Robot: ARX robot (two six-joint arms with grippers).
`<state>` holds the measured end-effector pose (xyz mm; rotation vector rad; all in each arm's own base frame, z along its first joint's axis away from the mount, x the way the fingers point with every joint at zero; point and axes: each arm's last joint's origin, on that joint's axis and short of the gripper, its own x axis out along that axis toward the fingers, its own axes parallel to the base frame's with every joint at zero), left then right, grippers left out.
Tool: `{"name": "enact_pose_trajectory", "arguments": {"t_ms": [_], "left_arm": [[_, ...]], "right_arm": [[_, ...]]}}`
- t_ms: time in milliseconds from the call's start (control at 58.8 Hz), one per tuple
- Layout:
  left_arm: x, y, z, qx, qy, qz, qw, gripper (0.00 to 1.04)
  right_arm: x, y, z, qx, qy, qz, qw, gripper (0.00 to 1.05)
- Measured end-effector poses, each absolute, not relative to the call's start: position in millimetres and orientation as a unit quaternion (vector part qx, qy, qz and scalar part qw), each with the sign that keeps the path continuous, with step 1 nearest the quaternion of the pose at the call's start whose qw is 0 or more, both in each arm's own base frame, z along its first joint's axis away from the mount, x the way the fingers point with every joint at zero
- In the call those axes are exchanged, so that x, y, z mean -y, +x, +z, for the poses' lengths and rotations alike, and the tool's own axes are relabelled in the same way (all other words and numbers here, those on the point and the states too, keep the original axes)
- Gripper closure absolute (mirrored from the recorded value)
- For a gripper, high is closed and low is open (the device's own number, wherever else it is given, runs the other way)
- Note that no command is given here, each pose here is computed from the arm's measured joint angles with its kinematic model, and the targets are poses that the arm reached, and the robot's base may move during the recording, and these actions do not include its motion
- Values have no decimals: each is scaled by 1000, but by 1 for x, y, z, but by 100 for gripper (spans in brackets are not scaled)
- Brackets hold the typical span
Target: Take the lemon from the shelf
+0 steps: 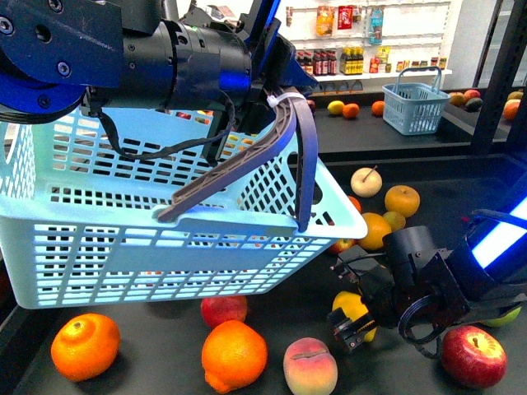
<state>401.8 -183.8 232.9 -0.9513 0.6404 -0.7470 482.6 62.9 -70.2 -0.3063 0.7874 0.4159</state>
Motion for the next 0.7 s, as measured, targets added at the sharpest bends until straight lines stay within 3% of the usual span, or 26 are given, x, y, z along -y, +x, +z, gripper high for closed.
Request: {"name": "enact_pose_trajectory", "arguments": {"t_ms": [187,459,697], "left_arm": [[184,402,233,-296,-439,-345,775,98],[184,402,233,-296,-439,-345,775,98],[184,402,233,-296,-439,-345,775,98]], "right_arm": [[-63,485,-71,-382,-151,191,891,35],[-52,478,-63,-372,-129,176,903,38],[-13,460,-2,-323,-113,143,929,38]]}}
